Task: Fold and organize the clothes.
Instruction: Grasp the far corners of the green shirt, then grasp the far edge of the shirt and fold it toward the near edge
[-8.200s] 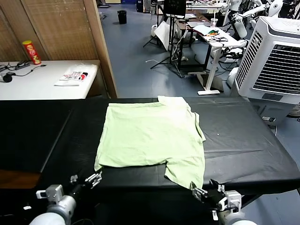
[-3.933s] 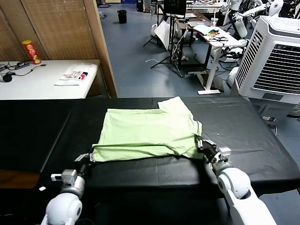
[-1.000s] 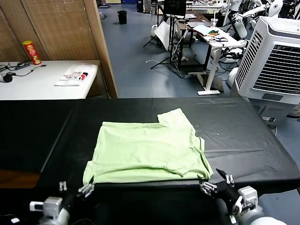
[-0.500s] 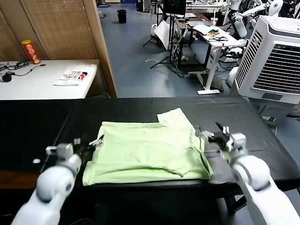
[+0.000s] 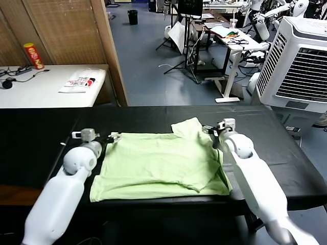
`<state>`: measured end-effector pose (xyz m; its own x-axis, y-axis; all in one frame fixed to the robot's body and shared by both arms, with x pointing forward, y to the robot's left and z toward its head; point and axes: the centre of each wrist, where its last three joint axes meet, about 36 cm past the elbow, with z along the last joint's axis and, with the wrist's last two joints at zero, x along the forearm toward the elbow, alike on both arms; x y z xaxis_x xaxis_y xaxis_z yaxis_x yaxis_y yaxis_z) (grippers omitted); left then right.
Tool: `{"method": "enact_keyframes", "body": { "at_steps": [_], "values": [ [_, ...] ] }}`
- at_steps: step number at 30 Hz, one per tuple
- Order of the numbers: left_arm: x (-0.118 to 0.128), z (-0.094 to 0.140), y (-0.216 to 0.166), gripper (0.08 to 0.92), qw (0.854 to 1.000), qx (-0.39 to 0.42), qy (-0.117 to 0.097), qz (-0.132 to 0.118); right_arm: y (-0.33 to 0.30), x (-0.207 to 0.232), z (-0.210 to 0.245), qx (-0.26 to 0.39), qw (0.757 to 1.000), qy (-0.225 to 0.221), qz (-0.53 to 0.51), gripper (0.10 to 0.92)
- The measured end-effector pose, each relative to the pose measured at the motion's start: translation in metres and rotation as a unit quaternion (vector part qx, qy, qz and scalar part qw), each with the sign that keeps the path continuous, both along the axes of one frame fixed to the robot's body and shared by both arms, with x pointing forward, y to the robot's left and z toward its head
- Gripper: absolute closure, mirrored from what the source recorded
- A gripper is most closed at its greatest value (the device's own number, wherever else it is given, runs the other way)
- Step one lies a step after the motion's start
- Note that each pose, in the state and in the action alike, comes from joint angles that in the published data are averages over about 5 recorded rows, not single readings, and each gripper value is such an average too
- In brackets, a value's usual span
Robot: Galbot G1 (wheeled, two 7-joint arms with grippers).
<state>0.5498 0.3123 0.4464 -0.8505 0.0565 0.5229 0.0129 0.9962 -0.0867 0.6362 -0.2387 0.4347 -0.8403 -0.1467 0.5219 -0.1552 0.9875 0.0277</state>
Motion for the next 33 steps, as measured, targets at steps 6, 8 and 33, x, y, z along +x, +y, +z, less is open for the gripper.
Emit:
{"method": "enact_keyframes", "body": {
  "at_steps": [6, 8, 33],
  "values": [
    [0.015, -0.009, 0.005, 0.201, 1.000, -0.015, 0.025, 0.001, 0.010, 0.011, -0.006, 0.011, 1.000, 0.024, 0.005, 0.332],
    [0.016, -0.013, 0.006, 0.205, 0.999, -0.014, 0.029, 0.001, 0.012, 0.012, -0.007, 0.012, 1.000, 0.028, 0.006, 0.419],
    [0.001, 0.001, 0.001, 0.871, 1.000, 0.014, -0.023, -0.009, -0.016, -0.039, 0.011, 0.053, 0.996, -0.066, 0.037, 0.900]
  ]
}}
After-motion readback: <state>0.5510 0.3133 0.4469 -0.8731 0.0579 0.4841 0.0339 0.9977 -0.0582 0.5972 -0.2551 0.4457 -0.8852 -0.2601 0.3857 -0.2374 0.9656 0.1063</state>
